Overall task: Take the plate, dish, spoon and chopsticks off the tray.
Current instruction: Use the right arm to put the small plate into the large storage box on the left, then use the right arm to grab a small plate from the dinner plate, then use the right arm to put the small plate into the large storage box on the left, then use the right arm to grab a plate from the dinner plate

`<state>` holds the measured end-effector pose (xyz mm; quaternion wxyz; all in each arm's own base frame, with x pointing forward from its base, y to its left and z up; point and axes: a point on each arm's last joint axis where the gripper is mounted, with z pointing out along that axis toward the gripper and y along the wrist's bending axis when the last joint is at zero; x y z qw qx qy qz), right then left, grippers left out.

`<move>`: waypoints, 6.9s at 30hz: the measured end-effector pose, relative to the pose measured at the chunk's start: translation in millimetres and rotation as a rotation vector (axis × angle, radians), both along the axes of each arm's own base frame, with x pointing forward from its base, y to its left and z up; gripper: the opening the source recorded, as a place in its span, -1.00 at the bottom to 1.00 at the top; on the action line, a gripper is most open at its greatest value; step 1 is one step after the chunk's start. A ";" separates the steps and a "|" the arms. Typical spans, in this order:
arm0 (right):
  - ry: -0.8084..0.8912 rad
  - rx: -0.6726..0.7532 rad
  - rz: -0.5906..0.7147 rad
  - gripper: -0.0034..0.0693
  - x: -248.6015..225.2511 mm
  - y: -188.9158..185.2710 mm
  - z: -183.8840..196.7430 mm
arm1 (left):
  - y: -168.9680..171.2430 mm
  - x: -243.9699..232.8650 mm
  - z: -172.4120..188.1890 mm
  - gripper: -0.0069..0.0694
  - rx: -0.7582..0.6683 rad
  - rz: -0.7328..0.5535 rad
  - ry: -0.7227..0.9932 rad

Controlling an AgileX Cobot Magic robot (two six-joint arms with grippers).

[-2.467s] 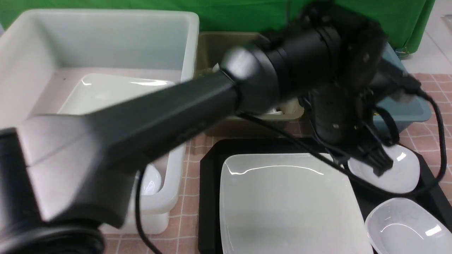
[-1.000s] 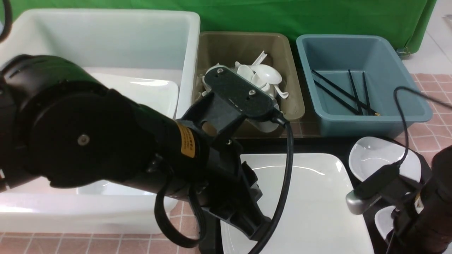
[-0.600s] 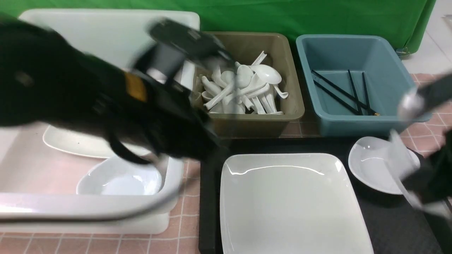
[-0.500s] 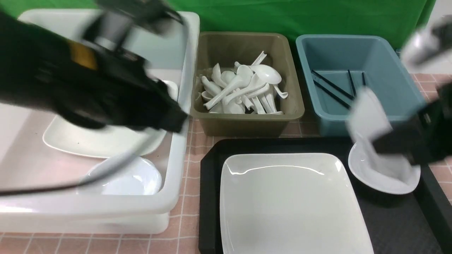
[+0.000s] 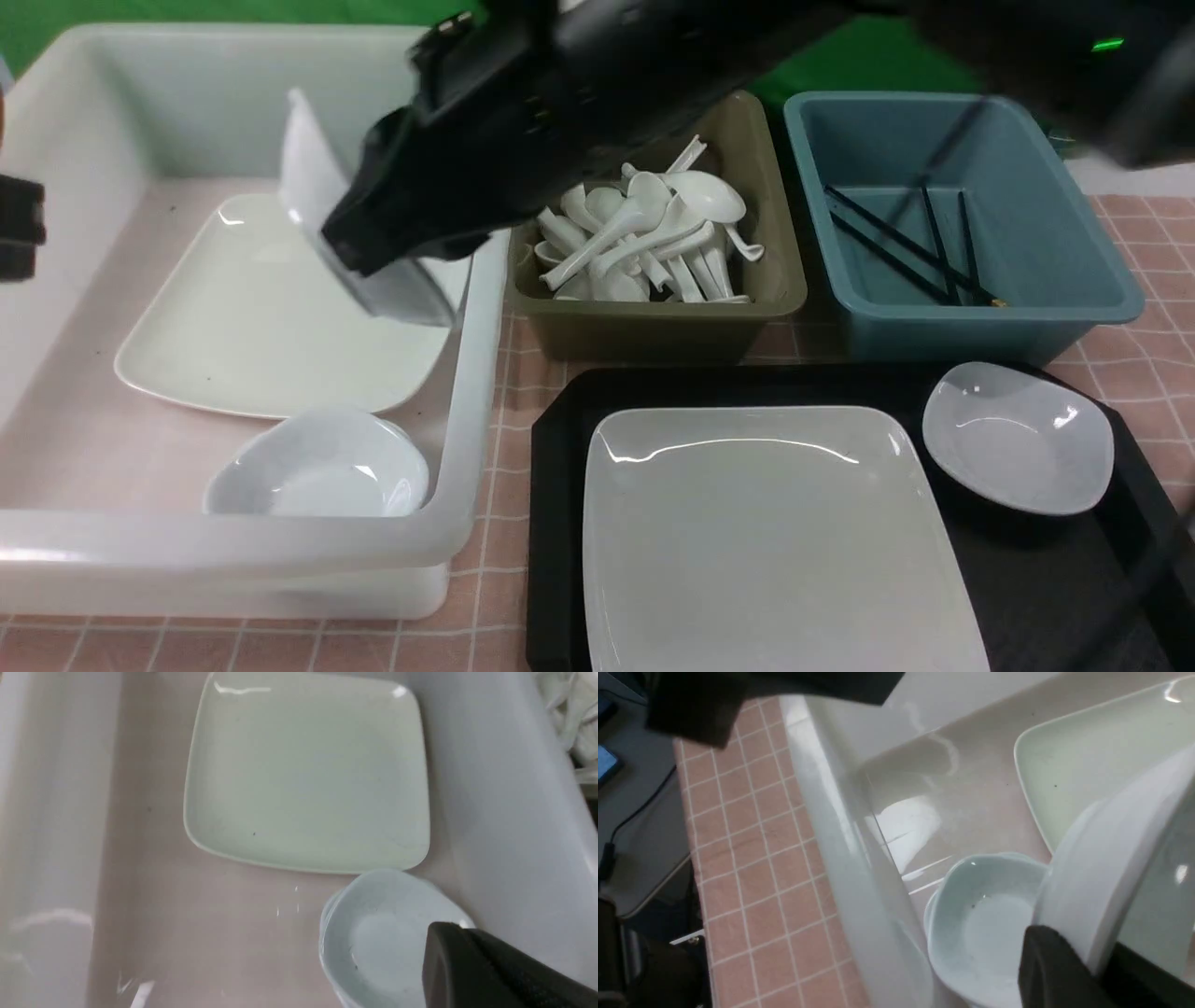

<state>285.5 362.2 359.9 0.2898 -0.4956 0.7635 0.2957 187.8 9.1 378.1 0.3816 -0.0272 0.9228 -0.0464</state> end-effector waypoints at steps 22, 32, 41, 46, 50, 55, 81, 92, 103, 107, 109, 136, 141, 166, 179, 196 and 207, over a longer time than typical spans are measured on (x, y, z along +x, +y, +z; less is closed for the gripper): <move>0.102 -0.181 0.051 0.15 27.1 57.1 -120.3 | -0.9 -1.0 -16.1 -0.82 -0.005 -0.031 0.057; 0.017 -0.281 0.061 -0.05 12.9 24.2 -41.3 | -3.1 -0.5 -15.4 -0.82 -0.027 -0.044 0.047; -0.156 -0.302 -0.316 -0.82 36.0 -103.1 61.1 | -47.8 -3.6 -12.3 -0.82 -0.100 -0.313 0.025; -0.017 -0.449 -0.471 -0.71 30.2 -195.2 36.5 | -86.3 -13.0 -11.9 -0.82 -0.110 -0.516 0.021; 0.144 -0.568 -0.559 -0.36 20.7 -246.8 -9.4 | -114.9 -10.5 -17.9 -0.82 -0.135 -0.623 0.030; 0.271 -0.671 -0.609 0.40 8.3 -294.9 -101.6 | -172.4 7.3 -50.1 -0.82 -0.127 -0.759 0.084; 0.073 -0.726 -0.496 -0.18 36.2 -301.2 -209.0 | -205.9 30.7 -97.1 -0.82 -0.050 -0.792 0.171; 0.110 -0.665 -0.544 -0.69 23.7 -299.3 -142.0 | -212.3 41.5 -77.3 -0.82 -0.082 -0.782 0.024; 0.025 -0.140 -0.330 -0.70 -19.0 -217.4 0.3 | -193.5 54.1 -11.2 -0.82 0.092 -0.733 -0.092; -0.045 -0.069 -0.169 -0.70 -27.1 -164.1 25.5 | -141.3 53.6 20.3 -0.82 0.157 -0.549 -0.109; -0.057 -0.054 -0.088 -0.70 -25.5 -129.1 26.7 | -99.8 50.4 32.8 -0.82 0.160 -0.399 -0.099; 0.103 -0.160 0.067 -0.06 35.4 53.6 -131.7 | 0.5 -0.9 -12.6 -0.81 -0.043 -0.045 0.042; 0.131 -0.132 0.075 0.49 24.4 58.7 -120.9 | 0.7 0.0 -11.7 -0.81 -0.043 -0.042 0.028; 0.056 -0.368 -0.610 -0.82 8.9 -244.1 51.1 | -99.0 7.6 -30.3 -0.81 -0.072 -0.522 0.118; 0.531 -0.334 -0.933 -0.49 -96.3 -325.9 -116.6 | -103.0 30.7 -48.3 -0.81 -0.009 -0.460 0.145; 0.757 -0.145 -1.074 0.50 -74.2 -311.4 -199.9 | -115.2 24.0 -47.0 -0.81 -0.068 -0.613 0.150; 0.791 -0.161 -1.080 0.25 -67.1 -311.0 -213.8 | -176.8 7.0 -71.2 -0.81 -0.086 -0.913 0.166</move>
